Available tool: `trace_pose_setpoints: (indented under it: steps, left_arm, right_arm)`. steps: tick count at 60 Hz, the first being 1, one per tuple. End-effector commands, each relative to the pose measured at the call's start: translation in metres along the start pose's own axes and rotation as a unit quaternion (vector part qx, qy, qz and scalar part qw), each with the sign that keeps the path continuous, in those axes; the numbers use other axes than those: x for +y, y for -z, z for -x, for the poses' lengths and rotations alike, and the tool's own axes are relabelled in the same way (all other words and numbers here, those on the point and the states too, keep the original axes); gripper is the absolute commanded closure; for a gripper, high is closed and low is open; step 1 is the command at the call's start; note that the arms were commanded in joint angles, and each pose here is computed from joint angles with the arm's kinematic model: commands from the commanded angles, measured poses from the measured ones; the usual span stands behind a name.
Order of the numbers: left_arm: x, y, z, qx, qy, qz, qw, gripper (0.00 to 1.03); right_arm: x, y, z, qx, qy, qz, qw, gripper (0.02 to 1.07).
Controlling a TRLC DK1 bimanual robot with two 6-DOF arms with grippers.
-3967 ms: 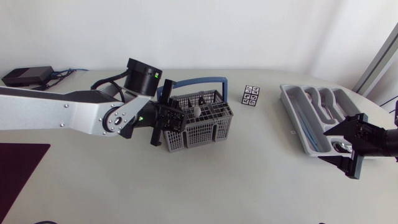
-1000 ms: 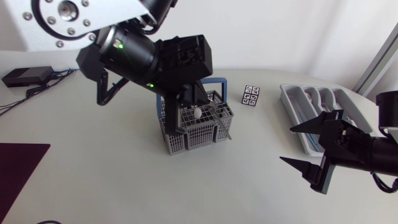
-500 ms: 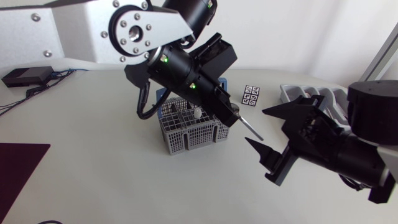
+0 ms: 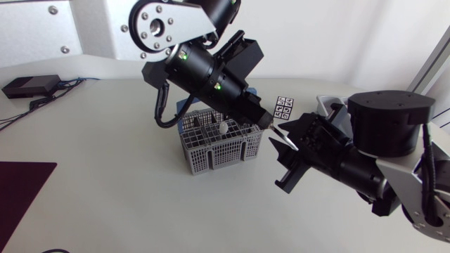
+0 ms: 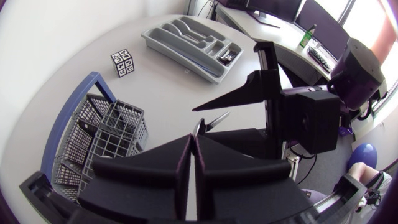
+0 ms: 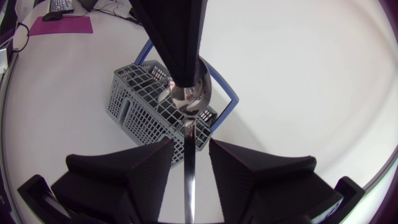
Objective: Transfer all utensils from the basket to the drawer tray.
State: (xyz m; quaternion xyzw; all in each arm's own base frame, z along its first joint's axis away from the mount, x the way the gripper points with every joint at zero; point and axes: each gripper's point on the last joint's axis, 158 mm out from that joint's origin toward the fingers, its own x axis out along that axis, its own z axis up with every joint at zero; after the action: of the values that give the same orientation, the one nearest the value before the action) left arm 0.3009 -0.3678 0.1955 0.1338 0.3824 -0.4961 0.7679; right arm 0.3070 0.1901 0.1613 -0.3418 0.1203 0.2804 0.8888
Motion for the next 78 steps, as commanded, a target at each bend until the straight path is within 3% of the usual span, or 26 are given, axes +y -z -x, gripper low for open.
trace_pose_setpoints:
  steps: [1, 19, 35, 44, 51, 57, 78]
  left_arm:
    - [0.0, -0.005, 0.0, -0.002, 0.006, 0.016, 1.0, 1.0]
    - [0.001, -0.006, 0.001, -0.004, 0.006, 0.016, 1.0, 0.99]
    - [0.011, -0.025, 0.014, -0.035, -0.005, 0.026, 0.999, 0.54]
    - [0.019, -0.053, 0.039, -0.081, -0.019, 0.024, 0.996, 0.35]
    - [0.035, -0.085, 0.071, -0.147, -0.04, 0.028, 0.988, 0.32]
    - [0.052, -0.092, 0.087, -0.165, -0.058, 0.036, 0.984, 0.32]
    - [0.086, -0.038, 0.064, -0.113, -0.122, 0.017, 0.986, 0.3]
  right_arm:
    - [-0.003, -0.007, -0.004, -0.005, 0.008, -0.008, 1.0, 0.9]
    - [-0.001, -0.007, -0.011, 0.001, 0.0, -0.007, 1.0, 1.01]
    - [0.012, 0.003, -0.01, 0.011, -0.028, -0.006, 1.0, 1.01]
    - [0.02, 0.009, -0.008, 0.017, -0.051, -0.009, 0.998, 1.01]
    - [0.022, 0.02, -0.006, 0.023, -0.076, -0.018, 0.997, 1.01]
    - [0.015, 0.039, -0.004, 0.035, -0.094, -0.025, 0.995, 1.01]
    - [-0.057, 0.149, 0.012, 0.082, -0.128, -0.027, 0.988, 1.01]
